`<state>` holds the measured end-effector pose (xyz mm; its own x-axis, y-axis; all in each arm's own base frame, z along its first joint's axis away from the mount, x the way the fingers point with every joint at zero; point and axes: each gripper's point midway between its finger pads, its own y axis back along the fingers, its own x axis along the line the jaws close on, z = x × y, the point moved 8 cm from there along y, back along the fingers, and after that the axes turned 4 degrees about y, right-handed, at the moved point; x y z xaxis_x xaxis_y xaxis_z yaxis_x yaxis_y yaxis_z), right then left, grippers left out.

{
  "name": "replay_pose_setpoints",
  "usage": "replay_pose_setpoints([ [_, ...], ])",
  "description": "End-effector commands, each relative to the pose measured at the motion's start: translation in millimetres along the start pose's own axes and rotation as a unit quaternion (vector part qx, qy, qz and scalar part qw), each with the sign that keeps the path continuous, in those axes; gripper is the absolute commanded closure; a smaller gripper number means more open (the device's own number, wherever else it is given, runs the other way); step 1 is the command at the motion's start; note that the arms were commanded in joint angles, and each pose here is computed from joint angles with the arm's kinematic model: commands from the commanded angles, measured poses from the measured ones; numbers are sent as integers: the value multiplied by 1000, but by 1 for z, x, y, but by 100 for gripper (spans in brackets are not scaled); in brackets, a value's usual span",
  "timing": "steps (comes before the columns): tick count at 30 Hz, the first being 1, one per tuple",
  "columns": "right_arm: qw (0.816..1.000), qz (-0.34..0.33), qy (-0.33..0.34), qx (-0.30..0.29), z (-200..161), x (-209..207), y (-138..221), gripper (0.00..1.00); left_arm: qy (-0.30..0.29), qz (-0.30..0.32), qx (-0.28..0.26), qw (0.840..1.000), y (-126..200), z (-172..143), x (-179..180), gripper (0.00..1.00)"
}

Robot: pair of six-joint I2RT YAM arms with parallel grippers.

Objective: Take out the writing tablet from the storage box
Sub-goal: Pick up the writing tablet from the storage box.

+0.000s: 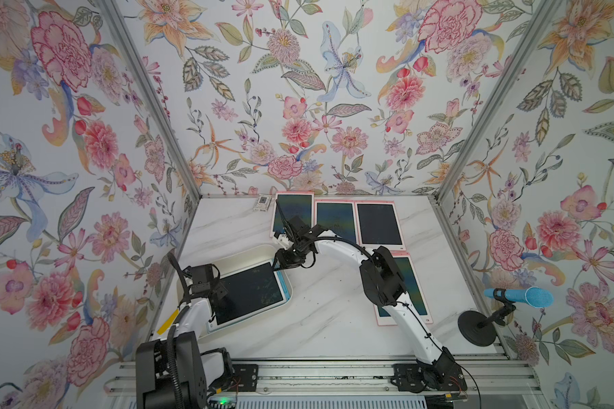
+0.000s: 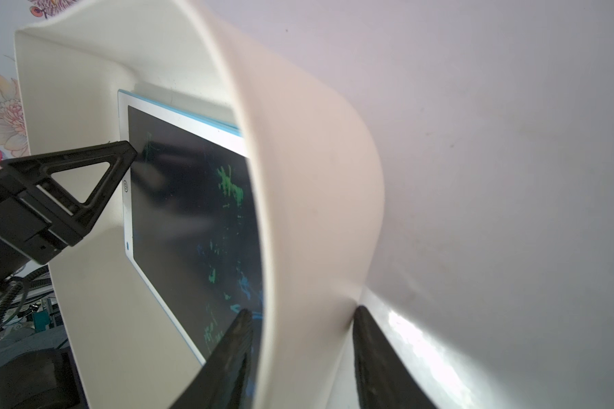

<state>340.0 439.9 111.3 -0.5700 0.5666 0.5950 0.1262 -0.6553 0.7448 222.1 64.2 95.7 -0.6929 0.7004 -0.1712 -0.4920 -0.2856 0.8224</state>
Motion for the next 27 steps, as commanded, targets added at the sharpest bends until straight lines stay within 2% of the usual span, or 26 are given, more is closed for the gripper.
replay_pose_setpoints([
  [1,999,31,14,-3,5,13,-5,55,-14,-76,57,995,-1,-17,-17,36],
  [6,999,37,15,-2,6,15,-6,56,-5,-132,83,988,-2,-23,-27,38],
  [12,999,50,17,6,5,20,-14,56,0,-196,91,976,5,-19,-40,41],
  [17,998,56,20,10,4,22,-18,57,0,-215,86,973,10,-18,-43,45],
  [27,998,59,23,11,5,25,-23,58,19,-277,76,958,20,-14,-44,46],
])
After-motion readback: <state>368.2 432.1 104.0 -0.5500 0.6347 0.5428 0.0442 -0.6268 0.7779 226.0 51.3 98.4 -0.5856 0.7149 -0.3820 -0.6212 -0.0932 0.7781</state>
